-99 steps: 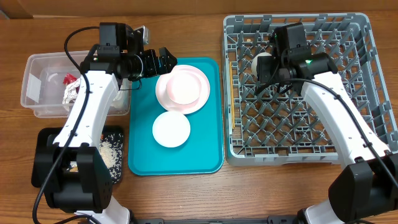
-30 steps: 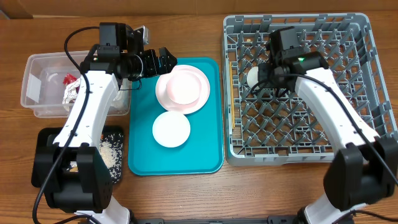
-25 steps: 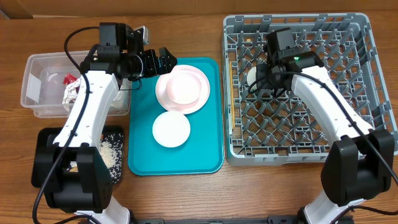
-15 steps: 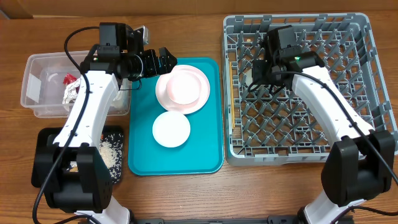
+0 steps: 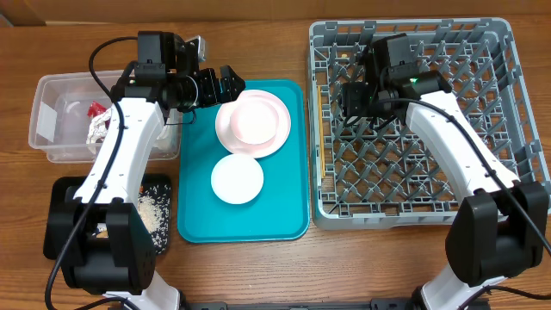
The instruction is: Sort waste into correct bins and load items into the dishwasher
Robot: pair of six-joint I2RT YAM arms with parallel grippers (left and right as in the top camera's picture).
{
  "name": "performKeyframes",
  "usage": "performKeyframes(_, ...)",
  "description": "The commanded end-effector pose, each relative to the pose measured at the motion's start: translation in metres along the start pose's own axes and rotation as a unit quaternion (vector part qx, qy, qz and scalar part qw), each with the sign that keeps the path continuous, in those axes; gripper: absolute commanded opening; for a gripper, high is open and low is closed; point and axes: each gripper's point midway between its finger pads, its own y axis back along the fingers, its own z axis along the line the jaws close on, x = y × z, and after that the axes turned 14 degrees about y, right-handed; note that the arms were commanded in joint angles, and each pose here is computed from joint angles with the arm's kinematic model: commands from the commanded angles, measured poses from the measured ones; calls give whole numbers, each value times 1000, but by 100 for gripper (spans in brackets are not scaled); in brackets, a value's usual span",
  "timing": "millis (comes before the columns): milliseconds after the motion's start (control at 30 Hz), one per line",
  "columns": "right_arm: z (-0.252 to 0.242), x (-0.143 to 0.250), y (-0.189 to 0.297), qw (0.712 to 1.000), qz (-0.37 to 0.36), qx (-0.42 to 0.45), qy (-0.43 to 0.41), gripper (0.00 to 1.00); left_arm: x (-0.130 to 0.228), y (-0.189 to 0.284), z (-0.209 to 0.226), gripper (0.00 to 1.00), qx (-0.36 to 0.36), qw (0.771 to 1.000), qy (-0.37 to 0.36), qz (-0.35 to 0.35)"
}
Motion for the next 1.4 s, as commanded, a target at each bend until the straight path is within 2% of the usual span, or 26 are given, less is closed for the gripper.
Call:
performKeyframes(0, 13, 2, -1, 1000, 3, -30, 0, 65, -4, -1, -4, 100, 1, 1000, -15, -4)
performKeyframes(467, 21, -1, -1, 999, -3, -54, 1, 78, -4, -1, -4, 100, 1, 1000, -15, -4)
performKeyframes(600, 30, 0, 0, 997, -2, -80, 2, 78, -4, -1, -4, 100, 1, 1000, -15, -4)
performKeyframes(1000, 29, 18, -12, 997, 17, -81, -2, 80, -4, -1, -4, 100, 1, 1000, -15, -4)
performKeyframes(1367, 26, 0, -6, 997, -15, -75, 5, 80, -4, -1, -4, 100, 1, 1000, -15, -4)
